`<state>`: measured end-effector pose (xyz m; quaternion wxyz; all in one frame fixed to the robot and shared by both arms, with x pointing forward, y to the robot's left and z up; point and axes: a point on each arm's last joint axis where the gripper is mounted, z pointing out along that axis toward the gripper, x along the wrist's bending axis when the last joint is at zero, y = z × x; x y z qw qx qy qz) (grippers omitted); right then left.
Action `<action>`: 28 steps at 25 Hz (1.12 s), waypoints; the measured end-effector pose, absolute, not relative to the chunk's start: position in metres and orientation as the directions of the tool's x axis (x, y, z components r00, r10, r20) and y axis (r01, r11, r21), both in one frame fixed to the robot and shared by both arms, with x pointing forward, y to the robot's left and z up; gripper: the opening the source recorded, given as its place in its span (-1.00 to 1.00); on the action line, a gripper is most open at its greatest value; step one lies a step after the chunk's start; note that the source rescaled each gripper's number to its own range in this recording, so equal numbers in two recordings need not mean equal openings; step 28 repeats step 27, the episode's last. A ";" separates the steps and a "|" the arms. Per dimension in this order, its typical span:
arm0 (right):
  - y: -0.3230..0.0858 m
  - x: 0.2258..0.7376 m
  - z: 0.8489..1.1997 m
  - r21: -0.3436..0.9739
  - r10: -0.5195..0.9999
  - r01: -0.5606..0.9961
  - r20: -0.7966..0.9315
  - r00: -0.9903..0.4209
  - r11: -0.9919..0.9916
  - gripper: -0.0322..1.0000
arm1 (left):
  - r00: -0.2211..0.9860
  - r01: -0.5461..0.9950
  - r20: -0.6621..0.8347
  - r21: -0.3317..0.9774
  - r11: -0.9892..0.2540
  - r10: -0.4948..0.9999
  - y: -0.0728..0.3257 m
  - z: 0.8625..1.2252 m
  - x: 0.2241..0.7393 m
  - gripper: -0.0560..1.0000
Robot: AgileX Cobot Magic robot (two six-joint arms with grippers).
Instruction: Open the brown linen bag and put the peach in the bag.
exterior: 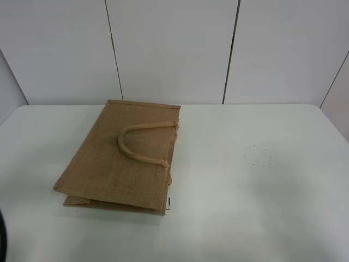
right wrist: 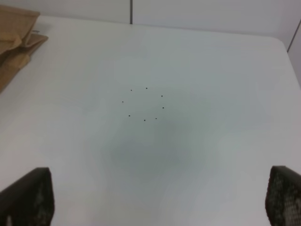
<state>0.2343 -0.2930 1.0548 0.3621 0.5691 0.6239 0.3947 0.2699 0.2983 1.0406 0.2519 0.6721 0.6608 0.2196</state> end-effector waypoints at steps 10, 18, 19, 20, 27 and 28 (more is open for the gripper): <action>-0.293 0.234 1.055 0.905 0.996 0.424 -0.003 -0.090 0.041 1.00 | 0.043 0.570 -0.041 0.822 0.010 0.998 0.300 1.043 0.228 0.86; -0.293 0.234 1.055 0.905 0.996 0.424 -0.002 -0.091 0.040 1.00 | 0.042 0.564 -0.043 0.825 0.011 0.998 0.300 1.043 0.227 0.86; -0.293 0.234 1.055 0.905 0.996 0.424 -0.001 -0.091 0.040 1.00 | 0.042 0.564 -0.043 0.825 0.011 0.998 0.300 1.043 0.227 0.86; -0.293 0.234 1.055 0.905 0.996 0.424 -0.001 -0.091 0.040 1.00 | 0.042 0.564 -0.043 0.825 0.011 0.998 0.300 1.043 0.227 0.86; -0.293 0.234 1.055 0.905 0.996 0.424 0.000 -0.092 0.039 1.00 | 0.042 0.564 -0.043 0.825 0.011 0.998 0.300 1.043 0.227 0.86; -0.293 0.234 1.055 0.905 0.996 0.424 0.000 -0.092 0.039 1.00 | 0.042 0.564 -0.043 0.825 0.011 0.998 0.300 1.043 0.227 0.86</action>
